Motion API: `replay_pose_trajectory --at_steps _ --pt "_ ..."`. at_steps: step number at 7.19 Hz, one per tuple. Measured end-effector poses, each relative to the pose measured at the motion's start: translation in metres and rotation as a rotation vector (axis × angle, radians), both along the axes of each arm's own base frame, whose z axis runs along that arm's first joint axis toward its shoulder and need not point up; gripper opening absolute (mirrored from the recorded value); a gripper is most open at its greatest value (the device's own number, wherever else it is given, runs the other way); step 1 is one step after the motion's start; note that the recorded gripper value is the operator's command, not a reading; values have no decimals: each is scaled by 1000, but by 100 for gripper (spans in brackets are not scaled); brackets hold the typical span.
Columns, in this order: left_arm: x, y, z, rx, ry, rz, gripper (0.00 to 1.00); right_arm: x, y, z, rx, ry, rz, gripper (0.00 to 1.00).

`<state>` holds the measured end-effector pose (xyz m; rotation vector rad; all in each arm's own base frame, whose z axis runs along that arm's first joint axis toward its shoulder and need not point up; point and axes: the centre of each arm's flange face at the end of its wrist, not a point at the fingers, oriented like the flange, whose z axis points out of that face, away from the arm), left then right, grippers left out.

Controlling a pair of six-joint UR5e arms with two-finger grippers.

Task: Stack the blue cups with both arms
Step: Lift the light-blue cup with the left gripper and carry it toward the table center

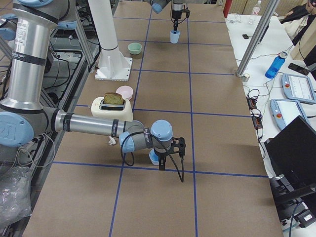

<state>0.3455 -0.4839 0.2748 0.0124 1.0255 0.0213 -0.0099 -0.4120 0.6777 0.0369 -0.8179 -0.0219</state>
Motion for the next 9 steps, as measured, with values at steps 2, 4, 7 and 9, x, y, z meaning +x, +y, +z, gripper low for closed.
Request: replay_pose_trajectory --at_steps 2,4,7,9 --pt "9 -9 -18 -21 9 -18 0 -15 3 10 -18 4 -38 100" --pt "11 -11 -25 -23 13 -23 0 -24 5 15 -26 7 -64 100" --pt "21 -21 -44 -37 27 -40 0 -25 14 23 -37 11 -78 100" --pt "27 -25 -52 -44 32 -47 0 -24 20 31 -47 15 -84 100"
